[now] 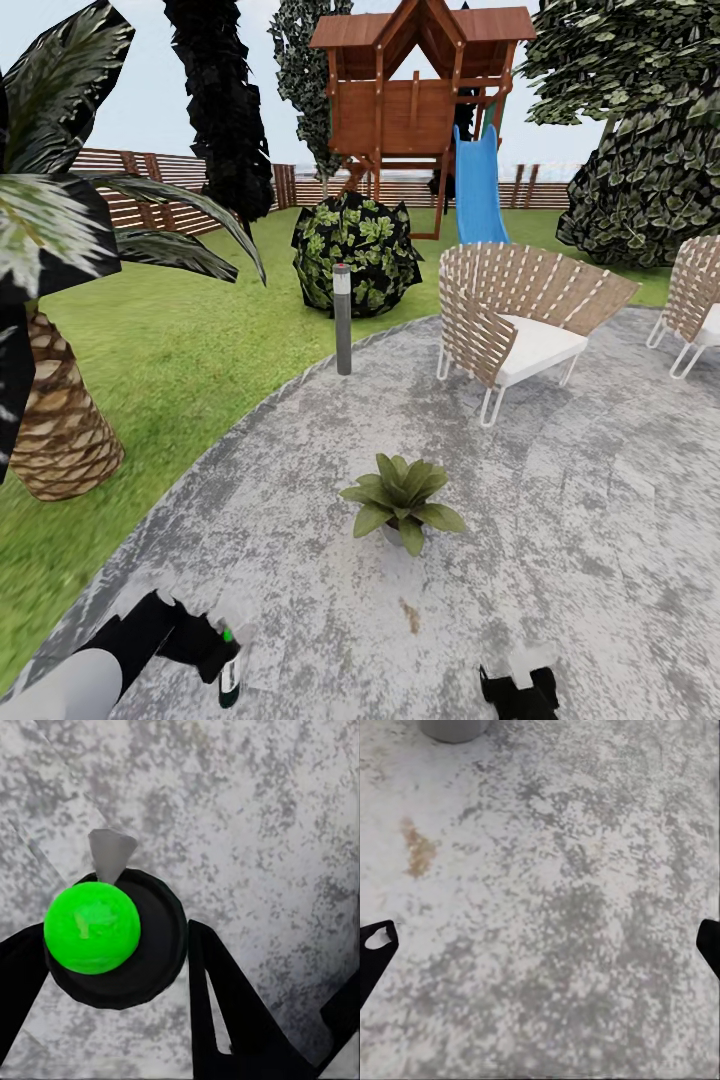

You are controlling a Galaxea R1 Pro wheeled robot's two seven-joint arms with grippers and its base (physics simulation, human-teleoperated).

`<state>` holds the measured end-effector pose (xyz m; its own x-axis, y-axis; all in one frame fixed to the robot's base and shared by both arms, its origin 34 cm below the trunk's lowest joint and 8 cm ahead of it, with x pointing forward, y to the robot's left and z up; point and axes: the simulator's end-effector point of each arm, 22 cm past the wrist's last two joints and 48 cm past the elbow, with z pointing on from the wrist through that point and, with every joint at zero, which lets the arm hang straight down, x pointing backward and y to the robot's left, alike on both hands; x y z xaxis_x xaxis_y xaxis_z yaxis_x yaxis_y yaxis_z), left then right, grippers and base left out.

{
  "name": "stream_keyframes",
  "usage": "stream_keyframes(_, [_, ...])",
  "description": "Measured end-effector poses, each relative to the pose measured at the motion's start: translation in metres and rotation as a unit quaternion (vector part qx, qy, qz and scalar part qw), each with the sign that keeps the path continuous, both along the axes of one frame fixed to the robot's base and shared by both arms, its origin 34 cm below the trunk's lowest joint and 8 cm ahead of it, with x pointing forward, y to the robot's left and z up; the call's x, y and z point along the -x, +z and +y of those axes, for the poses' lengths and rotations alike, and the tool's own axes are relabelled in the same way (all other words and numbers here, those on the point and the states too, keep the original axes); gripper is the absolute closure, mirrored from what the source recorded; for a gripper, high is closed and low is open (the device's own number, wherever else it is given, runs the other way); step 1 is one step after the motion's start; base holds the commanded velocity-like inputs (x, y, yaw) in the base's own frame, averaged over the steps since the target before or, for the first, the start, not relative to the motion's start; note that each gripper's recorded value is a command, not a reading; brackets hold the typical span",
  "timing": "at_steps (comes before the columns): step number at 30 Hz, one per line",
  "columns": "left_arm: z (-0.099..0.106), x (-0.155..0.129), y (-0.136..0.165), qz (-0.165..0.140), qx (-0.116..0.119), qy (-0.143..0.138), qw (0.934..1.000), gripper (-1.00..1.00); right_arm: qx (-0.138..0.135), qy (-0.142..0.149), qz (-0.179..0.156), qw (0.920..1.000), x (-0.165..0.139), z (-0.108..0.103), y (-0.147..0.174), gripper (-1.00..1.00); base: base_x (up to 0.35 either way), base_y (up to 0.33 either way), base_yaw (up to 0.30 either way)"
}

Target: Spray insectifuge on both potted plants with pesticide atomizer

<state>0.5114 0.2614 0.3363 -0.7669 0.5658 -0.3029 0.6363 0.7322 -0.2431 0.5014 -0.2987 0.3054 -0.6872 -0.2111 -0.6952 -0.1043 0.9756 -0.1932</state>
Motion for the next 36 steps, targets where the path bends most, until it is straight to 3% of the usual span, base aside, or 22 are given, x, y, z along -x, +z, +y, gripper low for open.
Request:
stream_keyframes(2, [0.005, 0.003, -0.001, 0.017, -0.01, 0.014, 0.9997, 1.0, 0.005, -0.012, 0.001, 0.9999, 0.007, -0.014, -0.001, -1.0, 0.0, 0.0, 0.0])
stream_keyframes(5, [0.007, -0.013, 0.008, 0.013, -0.02, 0.028, 0.9993, 1.0, 0.009, -0.017, 0.001, 0.9998, 0.009, -0.024, -0.001, -1.0, 0.0, 0.0, 0.0])
stream_keyframes(7, [0.015, -0.024, 0.02, 0.035, -0.045, 0.064, 0.9963, 1.0, 0.009, -0.02, 0.0, 0.9998, 0.009, -0.025, -0.001, -1.0, 0.0, 0.0, 0.0])
stream_keyframes(16, [0.024, -0.039, 0.039, 0.071, -0.068, 0.112, 0.9889, 1.0, 0.003, -0.018, -0.009, 0.9998, 0.013, -0.02, 0.0, -1.0, 0.0, 0.0, 0.0])
stream_keyframes(21, [0.014, -0.033, 0.036, 0.079, -0.069, 0.106, 0.9888, 1.0, -0.001, -0.017, -0.008, 0.9998, 0.015, -0.014, -0.001, -1.0, 0.0, 0.0, -0.126])
stream_keyframes(36, [0.019, -0.045, 0.042, 0.063, -0.087, 0.088, 0.9903, 1.0, -0.002, -0.016, -0.005, 0.9999, 0.017, -0.013, -0.003, -1.0, 0.08, 0.031, -0.294])
